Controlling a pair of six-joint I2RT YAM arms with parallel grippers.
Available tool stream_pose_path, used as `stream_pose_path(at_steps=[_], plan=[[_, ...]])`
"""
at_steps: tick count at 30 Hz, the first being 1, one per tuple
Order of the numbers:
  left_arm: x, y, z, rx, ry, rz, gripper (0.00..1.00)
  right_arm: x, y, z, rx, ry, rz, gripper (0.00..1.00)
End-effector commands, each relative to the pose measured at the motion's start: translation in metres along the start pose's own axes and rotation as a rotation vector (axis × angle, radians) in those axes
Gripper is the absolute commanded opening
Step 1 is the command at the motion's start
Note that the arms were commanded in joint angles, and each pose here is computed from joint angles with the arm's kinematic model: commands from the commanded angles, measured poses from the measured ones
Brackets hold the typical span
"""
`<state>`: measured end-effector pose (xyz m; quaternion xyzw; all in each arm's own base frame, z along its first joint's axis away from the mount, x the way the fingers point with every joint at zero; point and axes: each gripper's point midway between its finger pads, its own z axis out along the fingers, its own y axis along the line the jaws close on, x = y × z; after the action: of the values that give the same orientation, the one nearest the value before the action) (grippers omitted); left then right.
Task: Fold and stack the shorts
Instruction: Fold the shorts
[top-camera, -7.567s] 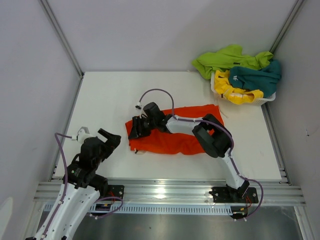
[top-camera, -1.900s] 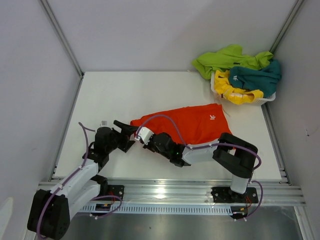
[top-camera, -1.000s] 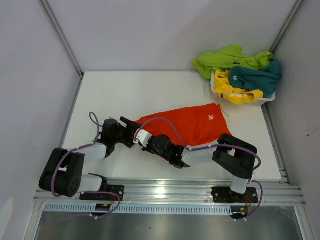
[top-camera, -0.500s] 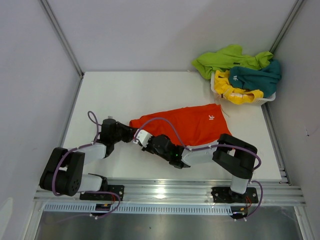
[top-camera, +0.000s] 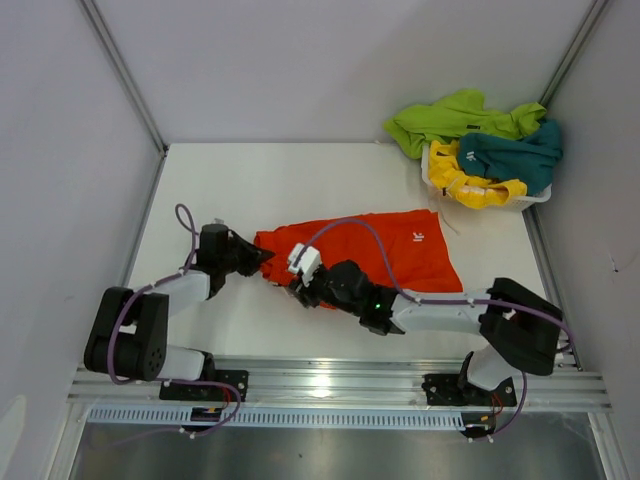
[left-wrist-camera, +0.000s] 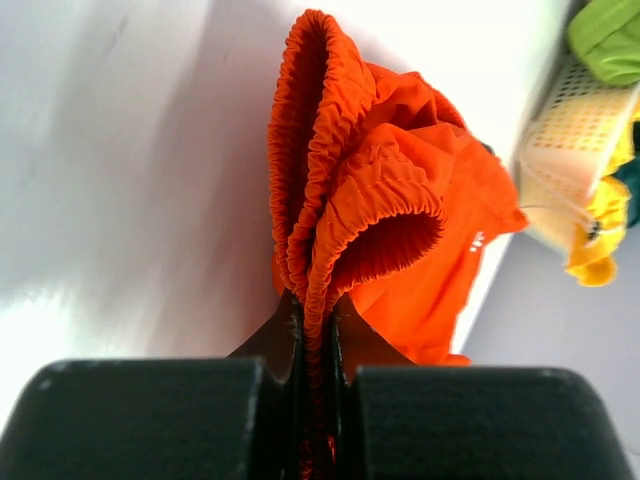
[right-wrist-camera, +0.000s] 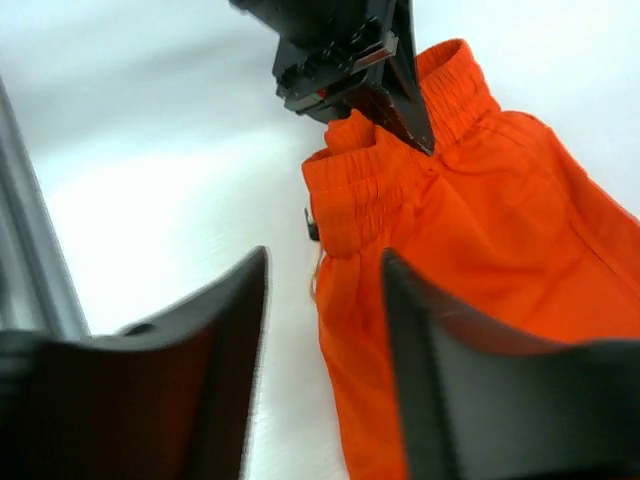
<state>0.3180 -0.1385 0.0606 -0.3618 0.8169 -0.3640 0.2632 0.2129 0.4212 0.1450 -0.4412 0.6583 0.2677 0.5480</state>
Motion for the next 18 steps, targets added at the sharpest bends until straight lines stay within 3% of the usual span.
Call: stream_pose_path(at_steps=[1, 2, 3, 5, 12, 18], plan=[[-0.011, -0.002, 0.003, -0.022, 0.028, 0.129, 0.0, -0.026, -0.025, -0.021, 0.021, -0.092, 0.249, 0.37], [-0.012, -0.005, 0.004, -0.021, 0.041, 0.144, 0.0, -0.023, -0.032, -0.023, 0.036, -0.083, 0.29, 0.27], [-0.013, -0.006, 0.004, -0.025, 0.045, 0.177, 0.0, -0.02, -0.038, -0.021, 0.041, -0.07, 0.332, 0.1], [-0.012, -0.002, 0.004, -0.039, 0.054, 0.191, 0.0, -0.004, -0.056, -0.016, 0.089, -0.013, 0.42, 0.0], [-0.029, -0.009, -0.013, -0.078, -0.028, 0.276, 0.0, 0.053, -0.081, -0.003, 0.194, 0.101, 0.657, 0.0], [-0.055, -0.031, -0.041, -0.122, -0.141, 0.36, 0.0, 0.089, -0.056, 0.007, 0.167, 0.158, 0.744, 0.0]])
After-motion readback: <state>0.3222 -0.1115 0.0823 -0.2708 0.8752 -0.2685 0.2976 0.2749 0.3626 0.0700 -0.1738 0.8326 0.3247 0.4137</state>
